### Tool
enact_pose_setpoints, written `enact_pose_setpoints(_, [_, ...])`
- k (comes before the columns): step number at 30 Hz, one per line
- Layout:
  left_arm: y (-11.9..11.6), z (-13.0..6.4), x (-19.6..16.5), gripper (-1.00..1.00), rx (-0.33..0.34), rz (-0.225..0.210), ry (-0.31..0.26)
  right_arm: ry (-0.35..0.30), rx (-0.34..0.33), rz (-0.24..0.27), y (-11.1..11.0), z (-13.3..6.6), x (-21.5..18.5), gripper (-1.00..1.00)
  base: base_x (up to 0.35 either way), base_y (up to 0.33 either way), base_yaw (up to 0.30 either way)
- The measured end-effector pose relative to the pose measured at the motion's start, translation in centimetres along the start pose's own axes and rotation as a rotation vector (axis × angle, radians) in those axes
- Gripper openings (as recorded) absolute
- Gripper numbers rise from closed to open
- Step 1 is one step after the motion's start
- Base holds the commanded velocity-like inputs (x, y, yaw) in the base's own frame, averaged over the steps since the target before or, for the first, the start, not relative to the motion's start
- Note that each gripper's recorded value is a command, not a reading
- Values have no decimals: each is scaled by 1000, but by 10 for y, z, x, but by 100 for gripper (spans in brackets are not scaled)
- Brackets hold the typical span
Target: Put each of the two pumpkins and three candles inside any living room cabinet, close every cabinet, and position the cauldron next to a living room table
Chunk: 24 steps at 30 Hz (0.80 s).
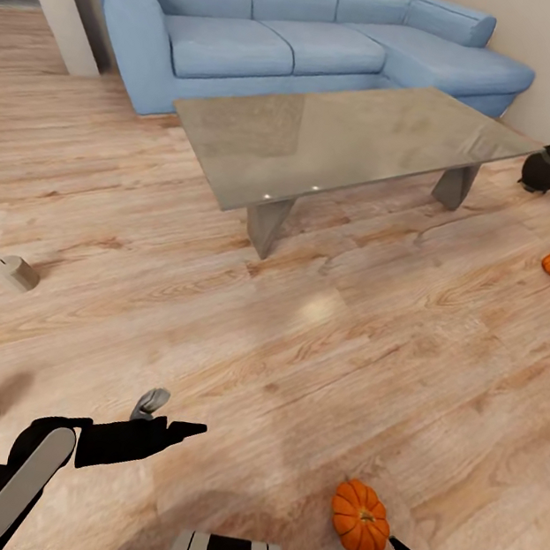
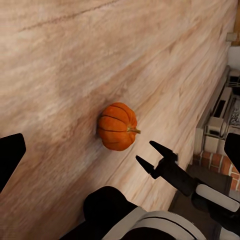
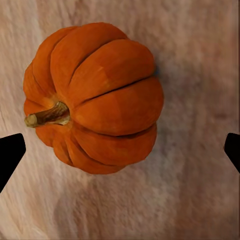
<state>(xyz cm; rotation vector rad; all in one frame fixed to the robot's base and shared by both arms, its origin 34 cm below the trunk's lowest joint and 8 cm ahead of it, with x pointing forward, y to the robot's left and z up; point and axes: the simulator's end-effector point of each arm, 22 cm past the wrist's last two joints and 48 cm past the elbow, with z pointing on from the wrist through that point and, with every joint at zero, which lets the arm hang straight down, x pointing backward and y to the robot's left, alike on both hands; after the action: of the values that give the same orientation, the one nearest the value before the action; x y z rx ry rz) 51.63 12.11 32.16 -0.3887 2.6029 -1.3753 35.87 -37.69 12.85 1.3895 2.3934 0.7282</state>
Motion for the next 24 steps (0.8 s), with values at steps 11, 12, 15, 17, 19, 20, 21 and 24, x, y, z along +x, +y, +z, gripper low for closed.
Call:
enact_pose_setpoints(11, [17, 10, 10, 100, -13, -33, 28, 17, 5, 6, -9, 6, 5, 100, 0, 0, 0])
enact_pose_setpoints(12, [19, 11, 11, 100, -14, -36, 31, 19, 8, 7, -10, 6, 6, 100, 0, 0, 0])
enact_pose_setpoints(15, [24, 14, 13, 100, -18, -45, 38, 25, 11, 11, -13, 7, 9, 100, 0, 0, 0])
enact_pose_setpoints(17, [27, 15, 15, 100, -20, -52, 42, 29, 16, 14, -17, 8, 10, 100, 0, 0, 0])
enact_pose_setpoints(19, [27, 15, 15, 100, -19, -51, 42, 29, 15, 14, -16, 8, 10, 100, 0, 0, 0])
enact_pose_setpoints(20, [26, 15, 15, 100, -19, -51, 43, 29, 15, 15, -16, 8, 10, 100, 0, 0, 0])
enact_pose_setpoints(21, [26, 15, 15, 100, -19, -51, 43, 30, 15, 15, -16, 8, 10, 100, 0, 0, 0])
enact_pose_setpoints(24, [26, 15, 15, 100, -19, -51, 42, 30, 14, 15, -16, 8, 11, 100, 0, 0, 0])
